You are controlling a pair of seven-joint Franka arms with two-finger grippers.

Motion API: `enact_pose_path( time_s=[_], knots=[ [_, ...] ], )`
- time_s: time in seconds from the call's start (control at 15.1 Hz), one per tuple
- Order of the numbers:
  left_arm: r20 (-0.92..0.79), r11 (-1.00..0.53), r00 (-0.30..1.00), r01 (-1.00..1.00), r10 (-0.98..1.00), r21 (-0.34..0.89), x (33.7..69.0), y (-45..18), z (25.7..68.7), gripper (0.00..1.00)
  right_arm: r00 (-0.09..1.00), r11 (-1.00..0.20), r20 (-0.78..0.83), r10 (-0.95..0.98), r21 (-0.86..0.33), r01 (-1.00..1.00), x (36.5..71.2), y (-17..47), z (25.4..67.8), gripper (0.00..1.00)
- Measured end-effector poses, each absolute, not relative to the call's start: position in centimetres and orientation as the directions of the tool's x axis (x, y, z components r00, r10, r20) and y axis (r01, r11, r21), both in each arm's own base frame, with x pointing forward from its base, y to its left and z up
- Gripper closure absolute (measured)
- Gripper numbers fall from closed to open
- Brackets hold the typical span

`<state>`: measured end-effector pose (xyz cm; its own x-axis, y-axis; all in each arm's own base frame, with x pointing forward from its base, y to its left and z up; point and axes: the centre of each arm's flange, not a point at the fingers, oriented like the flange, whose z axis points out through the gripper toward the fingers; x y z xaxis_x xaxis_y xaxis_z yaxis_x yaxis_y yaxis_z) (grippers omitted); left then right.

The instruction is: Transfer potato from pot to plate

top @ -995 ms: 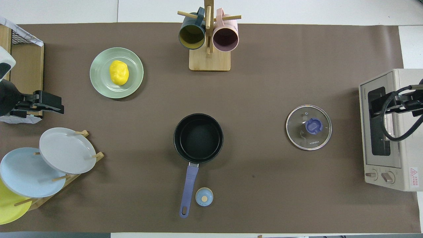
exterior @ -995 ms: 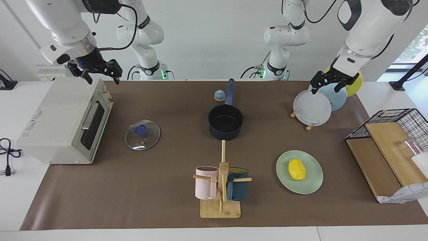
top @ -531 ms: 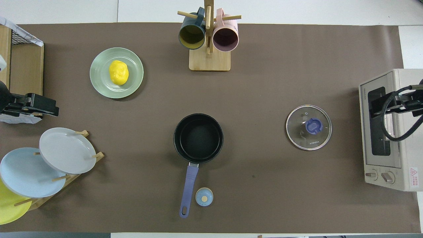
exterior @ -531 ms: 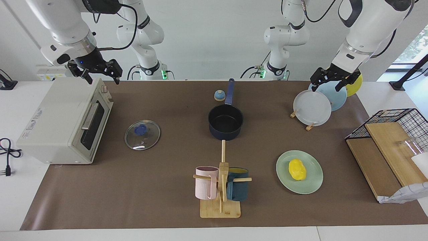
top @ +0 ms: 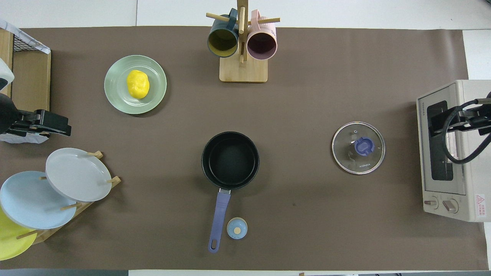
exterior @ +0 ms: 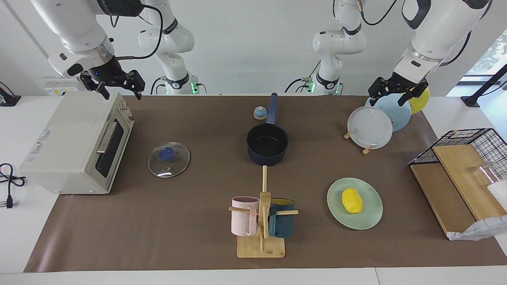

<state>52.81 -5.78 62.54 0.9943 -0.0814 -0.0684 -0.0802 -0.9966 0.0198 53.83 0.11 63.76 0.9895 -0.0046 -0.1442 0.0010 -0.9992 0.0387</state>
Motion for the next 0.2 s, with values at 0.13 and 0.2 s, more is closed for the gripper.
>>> enact_pose_path(
  time_s=[0.13,0.2],
  knots=[
    [-0.071,-0.997,0.994,-0.079,-0.081,0.020,52.79,-5.74,62.55,0.00,0.990,-0.999,-0.144,-0.005,0.039,0.001,53.83,0.11,63.76,0.00],
    [-0.071,-0.997,0.994,-0.078,-0.079,0.020,52.79,-5.66,62.55,0.00,0.990,-0.999,-0.144,-0.005,0.039,0.001,53.83,0.11,63.76,0.00]
  ],
)
